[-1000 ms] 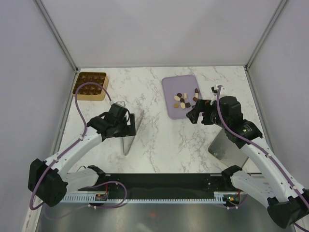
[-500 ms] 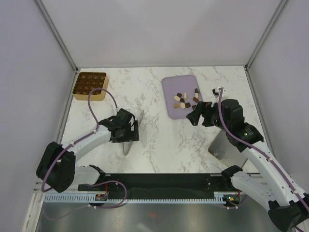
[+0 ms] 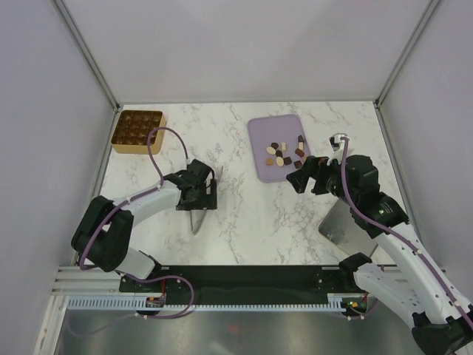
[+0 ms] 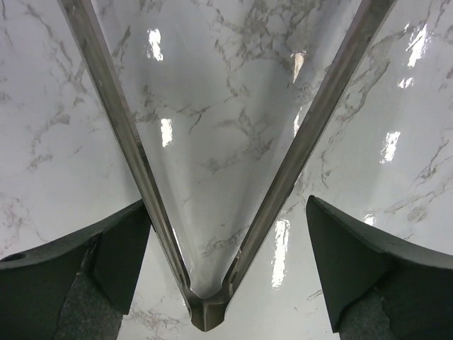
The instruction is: Pack the chocolate
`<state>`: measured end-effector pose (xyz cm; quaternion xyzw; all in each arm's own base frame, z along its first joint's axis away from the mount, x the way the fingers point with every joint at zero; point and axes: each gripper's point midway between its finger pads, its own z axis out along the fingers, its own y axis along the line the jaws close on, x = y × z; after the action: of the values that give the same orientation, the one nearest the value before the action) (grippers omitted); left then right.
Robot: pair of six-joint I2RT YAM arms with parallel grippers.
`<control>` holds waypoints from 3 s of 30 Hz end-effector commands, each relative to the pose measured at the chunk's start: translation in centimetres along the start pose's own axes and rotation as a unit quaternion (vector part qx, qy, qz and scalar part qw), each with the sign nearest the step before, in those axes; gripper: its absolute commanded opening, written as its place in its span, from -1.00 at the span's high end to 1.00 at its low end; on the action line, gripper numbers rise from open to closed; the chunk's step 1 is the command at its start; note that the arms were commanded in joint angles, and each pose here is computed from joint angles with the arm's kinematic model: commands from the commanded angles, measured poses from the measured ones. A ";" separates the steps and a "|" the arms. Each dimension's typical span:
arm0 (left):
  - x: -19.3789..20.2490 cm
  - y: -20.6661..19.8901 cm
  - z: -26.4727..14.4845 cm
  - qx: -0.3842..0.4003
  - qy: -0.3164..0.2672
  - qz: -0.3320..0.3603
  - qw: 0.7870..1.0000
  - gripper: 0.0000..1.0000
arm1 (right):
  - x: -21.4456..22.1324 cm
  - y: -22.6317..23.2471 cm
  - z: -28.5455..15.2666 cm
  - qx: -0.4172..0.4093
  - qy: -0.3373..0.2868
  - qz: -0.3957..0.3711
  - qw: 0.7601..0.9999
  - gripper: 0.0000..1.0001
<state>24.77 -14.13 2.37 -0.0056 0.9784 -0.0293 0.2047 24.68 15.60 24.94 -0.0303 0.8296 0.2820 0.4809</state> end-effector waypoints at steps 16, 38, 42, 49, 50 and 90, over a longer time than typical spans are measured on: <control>-3.7 -0.3 0.8 0.000 -0.025 0.057 0.998 -0.99 | -1.7 1.7 -0.8 -0.039 -0.036 -0.009 0.999 -0.96; -4.3 -1.1 -1.5 0.022 -0.020 0.057 0.998 -0.44 | -2.1 2.3 -2.0 -0.052 -0.052 0.002 0.997 -0.96; -6.5 -1.6 -5.3 0.032 -0.046 0.054 0.997 -0.36 | -2.0 2.3 -2.0 -0.049 -0.047 0.004 0.998 -0.96; -8.3 -2.9 -10.5 0.053 -0.073 0.070 0.993 -0.27 | -0.6 1.3 -1.4 -0.028 -0.010 -0.001 1.000 -0.96; -8.7 -3.3 -11.3 0.060 -0.083 0.074 0.992 -0.26 | -0.4 1.2 -1.3 -0.024 -0.006 -0.003 1.000 -0.96; -12.9 -20.9 -6.2 0.076 -0.125 0.245 0.958 -0.14 | -3.0 -2.1 -2.9 0.082 -0.053 -0.023 0.995 -0.95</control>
<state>32.52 -33.10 13.00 0.2382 0.9253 -0.0482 0.2911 24.70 12.19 25.47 0.0061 0.8371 0.2064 0.5065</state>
